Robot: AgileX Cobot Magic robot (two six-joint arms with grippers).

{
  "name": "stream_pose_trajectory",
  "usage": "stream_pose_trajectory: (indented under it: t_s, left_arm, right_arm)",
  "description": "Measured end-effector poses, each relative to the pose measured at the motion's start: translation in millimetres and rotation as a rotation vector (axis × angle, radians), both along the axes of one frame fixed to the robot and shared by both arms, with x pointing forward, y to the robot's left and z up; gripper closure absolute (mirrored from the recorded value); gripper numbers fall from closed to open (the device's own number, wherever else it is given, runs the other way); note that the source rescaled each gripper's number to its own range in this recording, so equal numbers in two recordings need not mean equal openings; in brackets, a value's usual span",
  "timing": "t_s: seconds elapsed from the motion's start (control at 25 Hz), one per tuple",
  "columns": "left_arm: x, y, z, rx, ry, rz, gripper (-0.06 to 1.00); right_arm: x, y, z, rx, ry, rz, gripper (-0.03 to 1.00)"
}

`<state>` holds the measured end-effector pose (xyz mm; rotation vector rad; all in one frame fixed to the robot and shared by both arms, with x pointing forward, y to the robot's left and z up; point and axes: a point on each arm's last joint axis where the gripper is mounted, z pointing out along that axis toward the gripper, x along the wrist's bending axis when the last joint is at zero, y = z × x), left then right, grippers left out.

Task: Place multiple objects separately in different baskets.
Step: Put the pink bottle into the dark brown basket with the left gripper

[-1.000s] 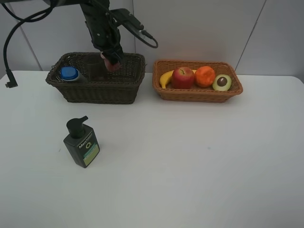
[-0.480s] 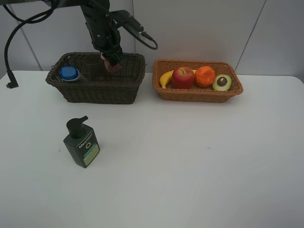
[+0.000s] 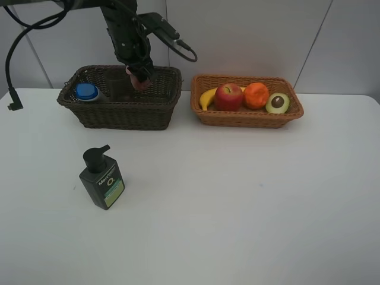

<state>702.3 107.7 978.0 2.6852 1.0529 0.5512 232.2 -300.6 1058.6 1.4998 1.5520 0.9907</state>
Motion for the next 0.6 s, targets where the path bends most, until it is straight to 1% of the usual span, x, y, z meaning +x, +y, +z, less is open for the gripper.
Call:
stream_pose_trajectory:
  t_s: [0.04, 0.08, 0.16, 0.24, 0.28, 0.36, 0.6]
  left_arm:
    - [-0.1, 0.0, 0.0, -0.001, 0.001, 0.0, 0.5]
    - [-0.1, -0.1, -0.1, -0.001, 0.002, 0.0, 0.46]
    - [-0.2, -0.3, -0.1, -0.004, 0.003, 0.001, 0.28]
    - [-0.5, -0.8, -0.2, -0.011, 0.006, 0.003, 0.08]
    - [-0.6, -0.9, -0.2, -0.012, 0.007, 0.003, 0.03]
    - [-0.7, -0.9, -0.3, -0.012, 0.008, 0.003, -0.03]
    - [-0.8, -0.8, -0.3, -0.011, 0.009, 0.003, -0.05]
  right_arm:
    - [0.0, 0.0, 0.0, 0.0, 0.0, 0.0, -0.03]
    - [0.0, 0.0, 0.0, 0.0, 0.0, 0.0, -0.03]
    - [0.0, 0.0, 0.0, 0.0, 0.0, 0.0, -0.03]
    - [0.0, 0.0, 0.0, 0.0, 0.0, 0.0, -0.03]
    - [0.0, 0.0, 0.0, 0.0, 0.0, 0.0, -0.03]
    - [0.0, 0.0, 0.0, 0.0, 0.0, 0.0, -0.03]
    - [0.0, 0.0, 0.0, 0.0, 0.0, 0.0, -0.03]
